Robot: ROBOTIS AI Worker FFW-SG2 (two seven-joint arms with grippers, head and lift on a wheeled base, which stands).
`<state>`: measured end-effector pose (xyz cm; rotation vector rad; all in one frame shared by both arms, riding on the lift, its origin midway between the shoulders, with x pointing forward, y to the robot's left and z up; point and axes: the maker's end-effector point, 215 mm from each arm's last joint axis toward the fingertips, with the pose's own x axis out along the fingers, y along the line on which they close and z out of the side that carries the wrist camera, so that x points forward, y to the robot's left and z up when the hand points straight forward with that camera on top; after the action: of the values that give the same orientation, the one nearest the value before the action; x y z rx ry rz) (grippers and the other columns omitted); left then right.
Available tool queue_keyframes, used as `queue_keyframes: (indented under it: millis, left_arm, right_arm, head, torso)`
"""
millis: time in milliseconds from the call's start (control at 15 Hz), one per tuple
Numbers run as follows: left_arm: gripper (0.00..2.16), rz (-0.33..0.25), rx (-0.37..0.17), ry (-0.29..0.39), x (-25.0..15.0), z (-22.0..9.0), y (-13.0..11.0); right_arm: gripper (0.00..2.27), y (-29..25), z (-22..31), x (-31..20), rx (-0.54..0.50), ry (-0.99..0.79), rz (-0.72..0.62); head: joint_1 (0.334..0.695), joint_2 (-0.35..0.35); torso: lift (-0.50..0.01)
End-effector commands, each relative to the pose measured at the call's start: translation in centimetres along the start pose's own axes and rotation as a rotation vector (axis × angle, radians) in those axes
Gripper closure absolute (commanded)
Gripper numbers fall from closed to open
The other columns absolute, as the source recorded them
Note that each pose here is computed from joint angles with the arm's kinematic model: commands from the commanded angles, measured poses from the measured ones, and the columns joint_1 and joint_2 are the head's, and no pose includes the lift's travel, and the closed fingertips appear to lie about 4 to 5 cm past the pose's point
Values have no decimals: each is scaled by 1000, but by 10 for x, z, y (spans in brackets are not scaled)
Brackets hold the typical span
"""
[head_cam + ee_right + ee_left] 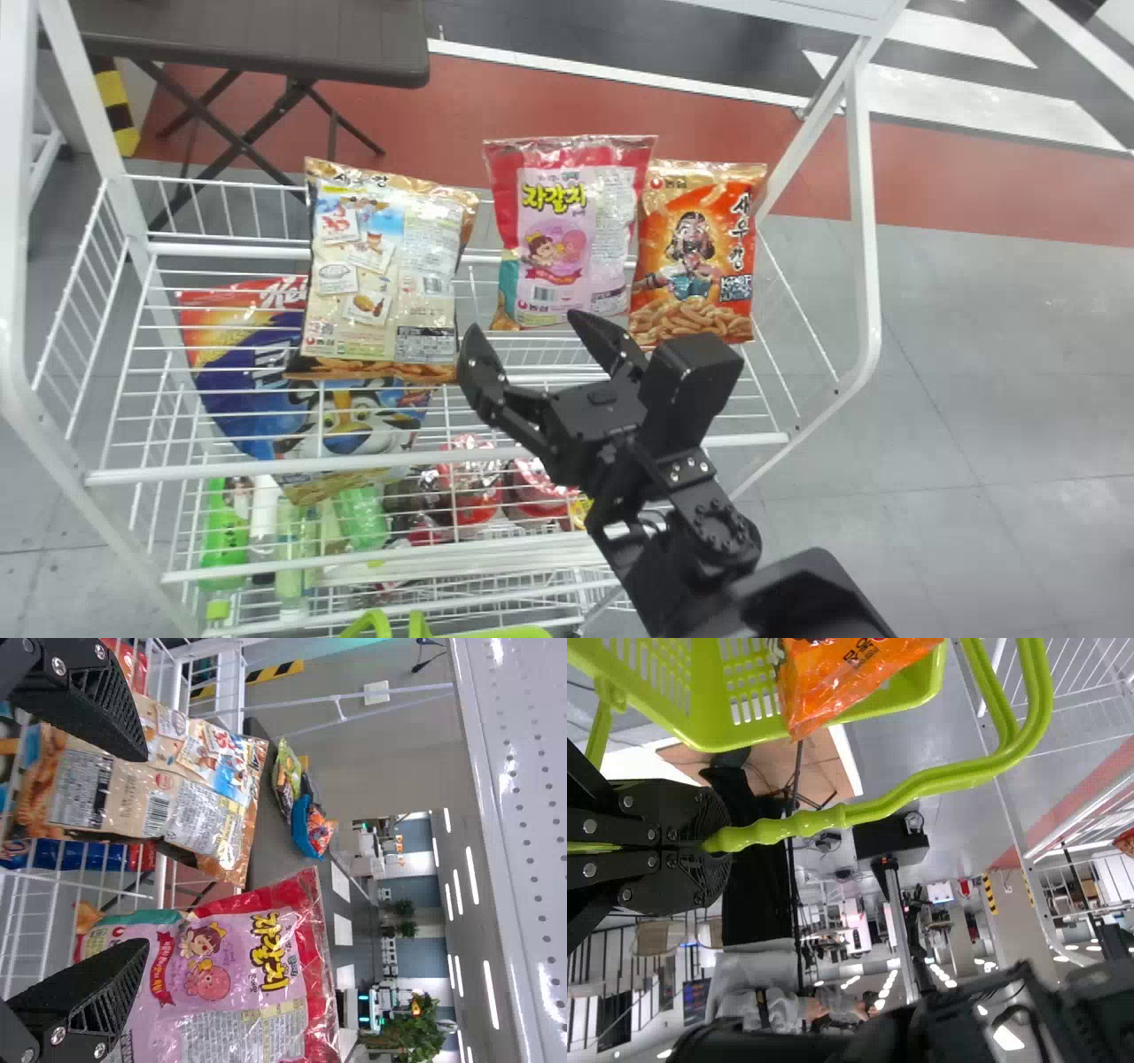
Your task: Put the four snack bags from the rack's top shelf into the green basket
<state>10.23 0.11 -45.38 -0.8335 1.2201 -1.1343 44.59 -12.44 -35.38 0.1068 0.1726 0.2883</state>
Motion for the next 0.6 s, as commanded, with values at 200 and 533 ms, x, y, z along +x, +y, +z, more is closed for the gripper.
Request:
queue_keyframes:
  millis: [200,533]
  left_arm:
    - [2145,-6,-2,10,2,-2,-3]
    - [2148,-12,4,6,1,-1,-3]
  right_arm:
    - [76,11,-2,68,70,-6,67]
    - [107,42,-36,106,50,153,129]
  head:
    - [695,-229]
    - [695,-136]
  torso:
    - [0]
    - [0]
